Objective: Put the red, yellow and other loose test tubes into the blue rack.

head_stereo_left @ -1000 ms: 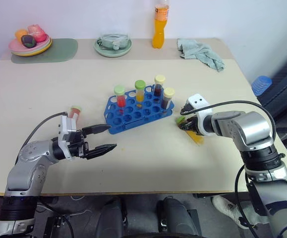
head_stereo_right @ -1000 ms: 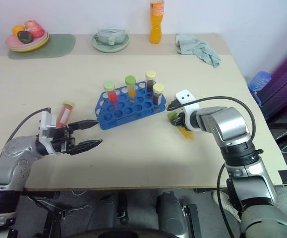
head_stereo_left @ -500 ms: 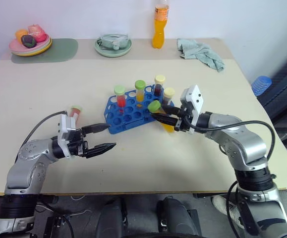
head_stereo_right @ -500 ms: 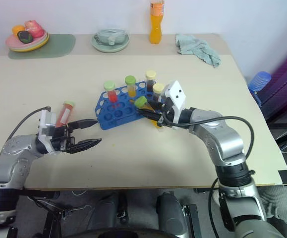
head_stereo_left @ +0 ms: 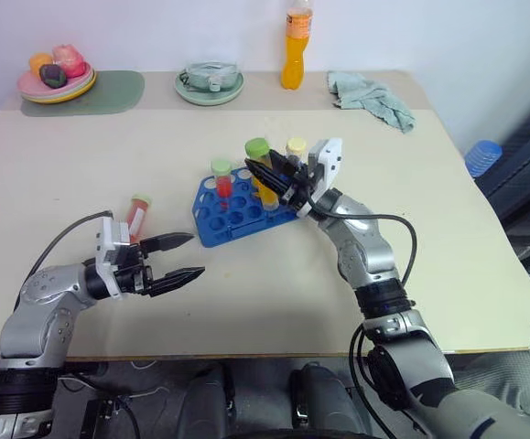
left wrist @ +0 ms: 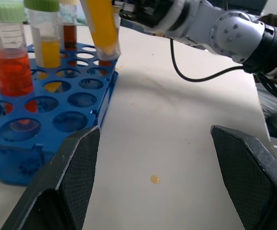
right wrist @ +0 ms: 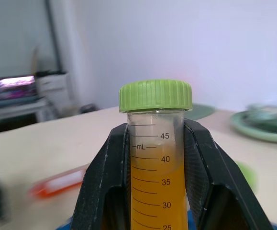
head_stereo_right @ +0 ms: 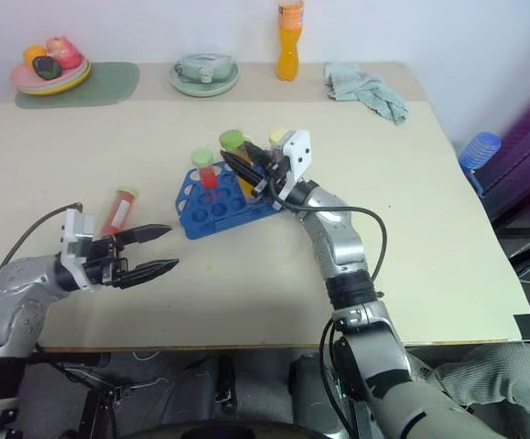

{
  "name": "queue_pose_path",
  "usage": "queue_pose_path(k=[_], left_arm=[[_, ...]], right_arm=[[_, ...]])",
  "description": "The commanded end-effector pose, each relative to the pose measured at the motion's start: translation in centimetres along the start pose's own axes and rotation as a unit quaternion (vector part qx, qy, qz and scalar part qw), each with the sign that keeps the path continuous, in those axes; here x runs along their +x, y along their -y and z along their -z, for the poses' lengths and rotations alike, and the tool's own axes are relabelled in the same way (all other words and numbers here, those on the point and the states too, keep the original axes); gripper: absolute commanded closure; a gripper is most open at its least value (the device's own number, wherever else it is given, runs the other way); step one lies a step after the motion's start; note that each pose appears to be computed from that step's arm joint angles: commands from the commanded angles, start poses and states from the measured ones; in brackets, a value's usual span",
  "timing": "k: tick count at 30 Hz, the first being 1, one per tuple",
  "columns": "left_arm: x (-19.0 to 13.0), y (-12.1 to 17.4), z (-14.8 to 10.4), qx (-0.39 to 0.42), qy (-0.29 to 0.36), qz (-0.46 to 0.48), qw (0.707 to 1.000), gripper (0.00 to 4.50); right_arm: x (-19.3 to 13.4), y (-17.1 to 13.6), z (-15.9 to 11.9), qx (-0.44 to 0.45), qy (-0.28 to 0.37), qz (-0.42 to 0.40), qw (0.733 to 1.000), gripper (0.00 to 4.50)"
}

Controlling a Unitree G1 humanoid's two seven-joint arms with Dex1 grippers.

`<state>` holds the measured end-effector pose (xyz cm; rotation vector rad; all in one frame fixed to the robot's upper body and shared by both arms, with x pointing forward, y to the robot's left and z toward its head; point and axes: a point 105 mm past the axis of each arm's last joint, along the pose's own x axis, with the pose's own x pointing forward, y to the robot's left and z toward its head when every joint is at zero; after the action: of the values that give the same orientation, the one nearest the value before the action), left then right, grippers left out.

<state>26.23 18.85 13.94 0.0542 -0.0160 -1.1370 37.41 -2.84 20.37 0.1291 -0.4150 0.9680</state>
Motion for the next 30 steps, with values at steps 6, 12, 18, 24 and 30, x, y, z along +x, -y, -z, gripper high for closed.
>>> queue_pose_path(k=[6,12,18,24,30], left_arm=[[-0.6,0.3,-1.8,0.027,0.009,-0.014,0.999,0.73],[-0.7,0.2,-1.9,0.028,0.008,-0.017,0.999,0.73],[-0.9,0.2,-1.8,0.028,0.006,-0.02,0.999,0.73],[-0.7,0.1,-1.7,0.028,0.007,-0.018,0.999,0.73],[-0.7,-0.1,-1.5,0.027,0.011,-0.02,0.999,0.73]], right_arm=[[0.4,1.5,-0.3,-0.018,0.037,0.03,0.999,3.66],[0.1,1.3,0.7,-0.013,0.032,0.031,0.999,3.66],[-0.6,1.6,0.7,-0.021,0.032,0.034,0.999,3.66],[-1.1,1.7,0.6,-0.031,0.036,0.042,0.998,3.66],[-1.6,0.9,1.0,-0.053,0.036,0.048,0.997,3.66]])
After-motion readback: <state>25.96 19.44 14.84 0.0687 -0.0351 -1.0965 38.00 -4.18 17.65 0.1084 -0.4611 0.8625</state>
